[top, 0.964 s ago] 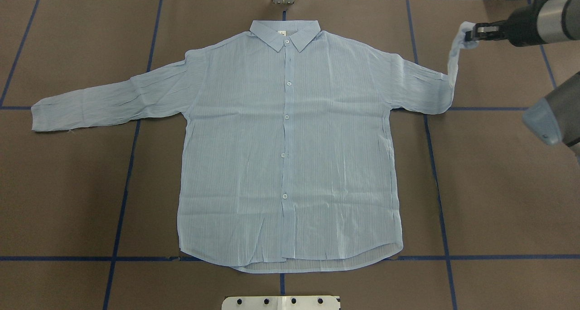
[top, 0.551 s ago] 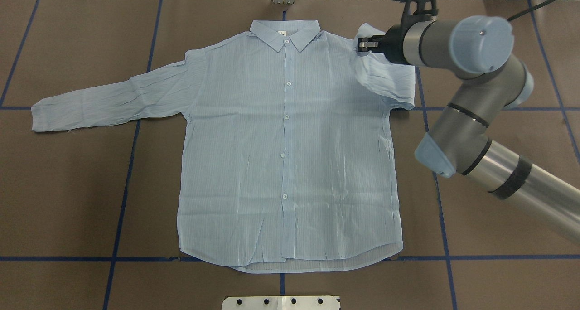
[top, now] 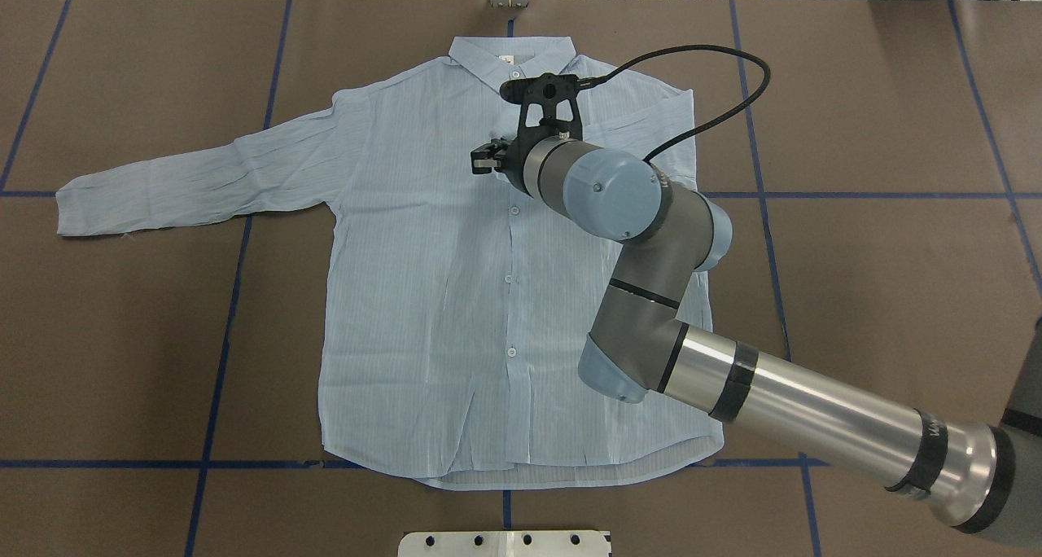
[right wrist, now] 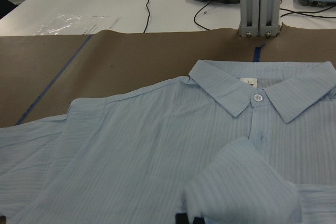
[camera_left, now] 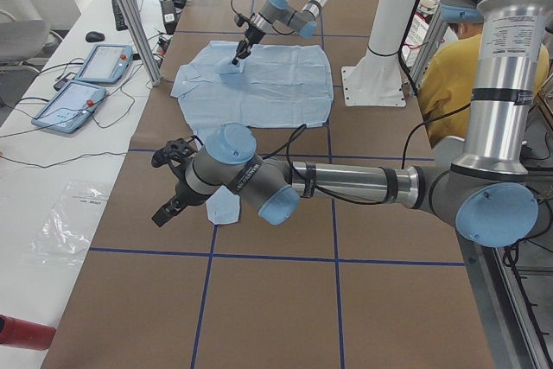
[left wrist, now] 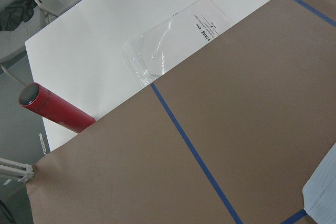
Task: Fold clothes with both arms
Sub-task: 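Lift the cuff with the right gripper and carry it across the shirt front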
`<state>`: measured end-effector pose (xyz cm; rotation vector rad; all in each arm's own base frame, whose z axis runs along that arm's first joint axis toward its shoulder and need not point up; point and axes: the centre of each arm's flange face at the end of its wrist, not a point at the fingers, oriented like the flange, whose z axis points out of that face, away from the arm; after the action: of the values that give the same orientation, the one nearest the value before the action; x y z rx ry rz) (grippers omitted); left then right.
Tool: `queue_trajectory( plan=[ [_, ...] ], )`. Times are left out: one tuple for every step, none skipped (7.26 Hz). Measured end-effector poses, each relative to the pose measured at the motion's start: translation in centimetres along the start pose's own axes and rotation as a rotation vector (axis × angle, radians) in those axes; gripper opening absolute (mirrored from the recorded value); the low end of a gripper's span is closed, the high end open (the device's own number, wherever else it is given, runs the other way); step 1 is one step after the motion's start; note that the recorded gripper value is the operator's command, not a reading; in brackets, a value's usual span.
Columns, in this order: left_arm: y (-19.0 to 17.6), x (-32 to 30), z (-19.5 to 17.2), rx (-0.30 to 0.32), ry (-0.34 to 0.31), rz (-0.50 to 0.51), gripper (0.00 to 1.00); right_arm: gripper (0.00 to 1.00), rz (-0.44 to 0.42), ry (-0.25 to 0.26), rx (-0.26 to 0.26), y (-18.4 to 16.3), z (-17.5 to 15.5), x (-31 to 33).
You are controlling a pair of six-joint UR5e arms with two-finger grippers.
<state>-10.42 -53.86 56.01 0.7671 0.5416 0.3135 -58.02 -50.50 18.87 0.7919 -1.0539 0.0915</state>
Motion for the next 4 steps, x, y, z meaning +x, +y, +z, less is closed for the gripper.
queue_trajectory(
  plan=[
    [0.4, 0.0, 0.0, 0.001, 0.000, 0.001, 1.00, 0.00, -0.007, 0.003, 0.002, 0.8, 0.9, -2.3],
    [0.6, 0.1, 0.0, 0.002, 0.000, 0.001, 1.00, 0.99, -0.013, 0.011, 0.003, 1.5, 1.7, -4.1],
    [0.8, 0.1, 0.0, 0.001, 0.000, 0.001, 1.00, 1.00, -0.014, 0.029, 0.001, 2.1, 2.3, -5.5],
    [1.0, 0.1, 0.0, 0.001, 0.000, 0.001, 1.00, 1.00, -0.004, 0.066, -0.005, 2.2, 2.7, -7.1]
  ],
)
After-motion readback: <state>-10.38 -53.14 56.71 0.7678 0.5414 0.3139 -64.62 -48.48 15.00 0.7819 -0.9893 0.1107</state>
